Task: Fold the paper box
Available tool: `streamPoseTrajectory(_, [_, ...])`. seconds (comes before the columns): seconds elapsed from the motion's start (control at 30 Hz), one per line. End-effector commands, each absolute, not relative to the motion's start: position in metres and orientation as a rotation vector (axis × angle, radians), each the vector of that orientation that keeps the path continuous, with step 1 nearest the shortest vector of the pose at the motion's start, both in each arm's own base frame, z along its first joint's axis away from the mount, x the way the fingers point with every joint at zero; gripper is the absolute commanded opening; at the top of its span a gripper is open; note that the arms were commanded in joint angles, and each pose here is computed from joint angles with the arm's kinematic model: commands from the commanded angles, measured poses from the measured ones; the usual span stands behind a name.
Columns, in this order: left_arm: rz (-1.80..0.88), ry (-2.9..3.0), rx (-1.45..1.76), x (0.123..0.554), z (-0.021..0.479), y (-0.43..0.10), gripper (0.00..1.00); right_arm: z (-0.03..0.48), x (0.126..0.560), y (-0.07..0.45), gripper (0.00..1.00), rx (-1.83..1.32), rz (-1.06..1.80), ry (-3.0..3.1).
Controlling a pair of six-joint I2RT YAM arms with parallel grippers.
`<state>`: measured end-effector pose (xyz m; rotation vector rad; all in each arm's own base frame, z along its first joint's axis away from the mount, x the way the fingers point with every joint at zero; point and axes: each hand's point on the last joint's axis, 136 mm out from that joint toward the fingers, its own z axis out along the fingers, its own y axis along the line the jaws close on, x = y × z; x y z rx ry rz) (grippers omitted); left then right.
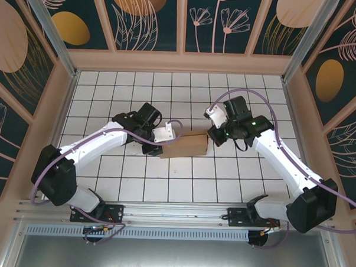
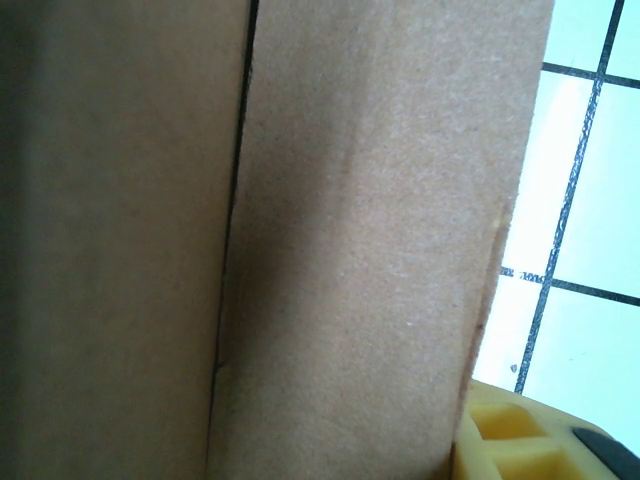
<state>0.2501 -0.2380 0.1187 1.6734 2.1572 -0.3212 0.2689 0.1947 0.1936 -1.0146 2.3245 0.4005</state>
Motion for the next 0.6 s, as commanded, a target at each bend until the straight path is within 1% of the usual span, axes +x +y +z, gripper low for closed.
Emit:
streamPoseTrajectory(0.0, [-0.374, 2.199, 1.677, 0.245, 0.116, -0.24, 0.32, 0.197, 0.27, 0.195, 0.0, -0.982, 0.403, 2.335])
streamPoseTrajectory(0.1, [-0.38, 2.249, 1.6, 0.251, 0.117, -0.243, 0.35, 0.204, 0.279, 0.197, 0.0, -0.856, 0.422, 2.332])
streamPoseTrajectory(0.2, [-0.389, 2.307, 1.521, 0.258, 0.116, -0.247, 0.34, 0.21, 0.291, 0.199, 0.0, -0.677, 0.458, 2.336])
streamPoseTrajectory(0.33, [-0.374, 2.369, 1.471, 0.267, 0.11, -0.249, 0.33, 0.214, 0.287, 0.204, 0.0, -0.517, 0.561, 2.346])
streamPoseTrajectory(0.57, [-0.352, 2.361, 1.464, 0.277, 0.111, -0.253, 0.33, 0.208, 0.28, 0.192, 0.0, -0.299, 0.584, 2.365])
